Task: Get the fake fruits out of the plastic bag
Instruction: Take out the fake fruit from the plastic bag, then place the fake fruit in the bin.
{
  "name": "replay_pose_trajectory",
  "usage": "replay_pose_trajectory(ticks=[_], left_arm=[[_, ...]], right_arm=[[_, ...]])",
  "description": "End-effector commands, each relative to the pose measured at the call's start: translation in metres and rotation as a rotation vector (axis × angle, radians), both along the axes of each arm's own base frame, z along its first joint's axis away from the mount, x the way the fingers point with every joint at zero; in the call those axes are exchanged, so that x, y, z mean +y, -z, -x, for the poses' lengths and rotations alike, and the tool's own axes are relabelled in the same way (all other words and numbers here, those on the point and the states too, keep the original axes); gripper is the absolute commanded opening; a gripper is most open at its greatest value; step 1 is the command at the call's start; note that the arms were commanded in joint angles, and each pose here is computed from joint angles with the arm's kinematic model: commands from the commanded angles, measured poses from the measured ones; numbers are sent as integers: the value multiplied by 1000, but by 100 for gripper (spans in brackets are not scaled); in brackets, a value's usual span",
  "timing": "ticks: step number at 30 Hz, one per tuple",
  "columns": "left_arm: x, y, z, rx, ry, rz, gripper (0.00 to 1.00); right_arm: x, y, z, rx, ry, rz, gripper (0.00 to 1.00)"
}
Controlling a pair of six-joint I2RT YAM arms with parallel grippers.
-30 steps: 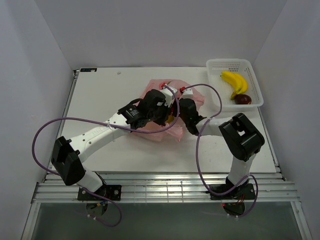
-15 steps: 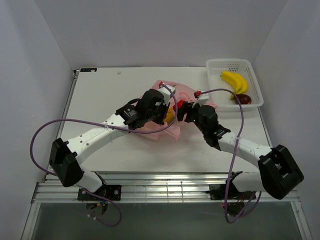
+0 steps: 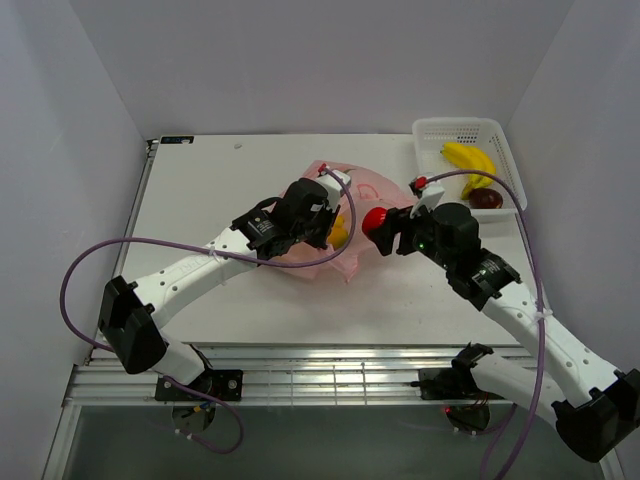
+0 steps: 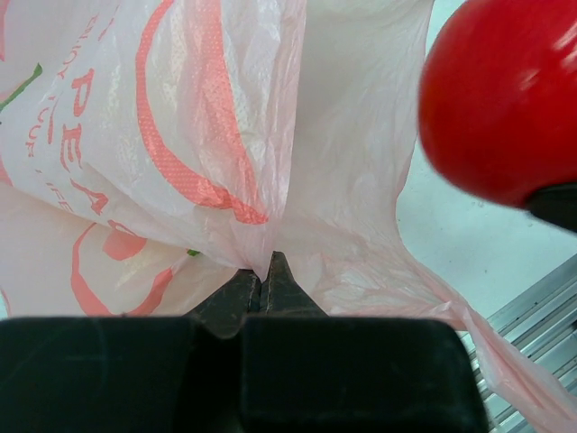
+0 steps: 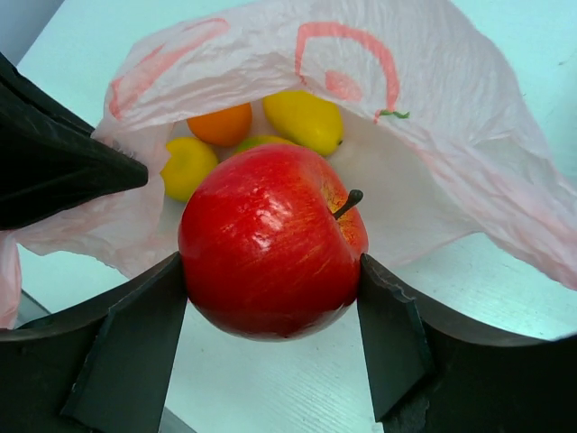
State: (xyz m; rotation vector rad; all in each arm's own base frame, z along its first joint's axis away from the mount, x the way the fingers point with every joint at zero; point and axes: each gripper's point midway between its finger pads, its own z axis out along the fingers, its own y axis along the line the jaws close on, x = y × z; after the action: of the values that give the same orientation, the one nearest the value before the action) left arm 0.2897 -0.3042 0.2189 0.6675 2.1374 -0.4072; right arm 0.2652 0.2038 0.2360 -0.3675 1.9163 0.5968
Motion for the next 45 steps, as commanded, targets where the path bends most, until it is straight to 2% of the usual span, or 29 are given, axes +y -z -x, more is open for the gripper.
replay_pose_trajectory(ticks=[1, 7, 11, 14, 18, 22, 23, 26, 31, 34, 35, 37, 38, 39, 43, 45], left_arm=[[8, -17, 2, -58, 7, -5, 0], [11, -13, 1, -61, 12, -37, 0], [11, -12, 4, -58, 32, -38, 0], [11, -9, 8, -52, 61, -43, 0], [11, -3, 21, -44, 139, -47, 0], [21, -1, 44, -56, 241, -52, 0], [25, 2, 47, -51, 240, -57, 0], [35, 15, 64, -21, 277, -59, 0], [38, 18, 62, -28, 265, -65, 0], [33, 18, 62, -28, 295, -63, 0], [32, 19, 62, -27, 296, -66, 0], [31, 22, 62, -18, 300, -74, 0], [31, 22, 61, -18, 300, -74, 0], [31, 21, 61, -19, 299, -75, 0], [29, 11, 59, -38, 285, -52, 0], [26, 6, 58, -48, 289, -32, 0]], right_arm=[[-11, -11, 13, 74, -60, 29, 8], [-21, -64, 1, -38, -116, -29, 8], [-37, -111, -18, -112, -71, -74, 8], [-55, -118, -44, -112, -3, -74, 8], [-98, -97, -93, -42, 149, -74, 8], [-170, -55, -151, 0, 427, 20, 9], [-179, -59, -154, -20, 456, 22, 9], [-194, -21, -186, 57, 479, 54, 10], [-219, 11, -218, 106, 569, 139, 16], [-238, 33, -232, 146, 626, 177, 31], [-242, 42, -240, 167, 635, 181, 49], [-248, 48, -244, 184, 654, 179, 71], [-249, 50, -245, 191, 655, 180, 99], [-249, 45, -245, 188, 654, 182, 90], [-225, 14, -230, 119, 527, 133, 90], [-205, -22, -209, 44, 434, 88, 90]])
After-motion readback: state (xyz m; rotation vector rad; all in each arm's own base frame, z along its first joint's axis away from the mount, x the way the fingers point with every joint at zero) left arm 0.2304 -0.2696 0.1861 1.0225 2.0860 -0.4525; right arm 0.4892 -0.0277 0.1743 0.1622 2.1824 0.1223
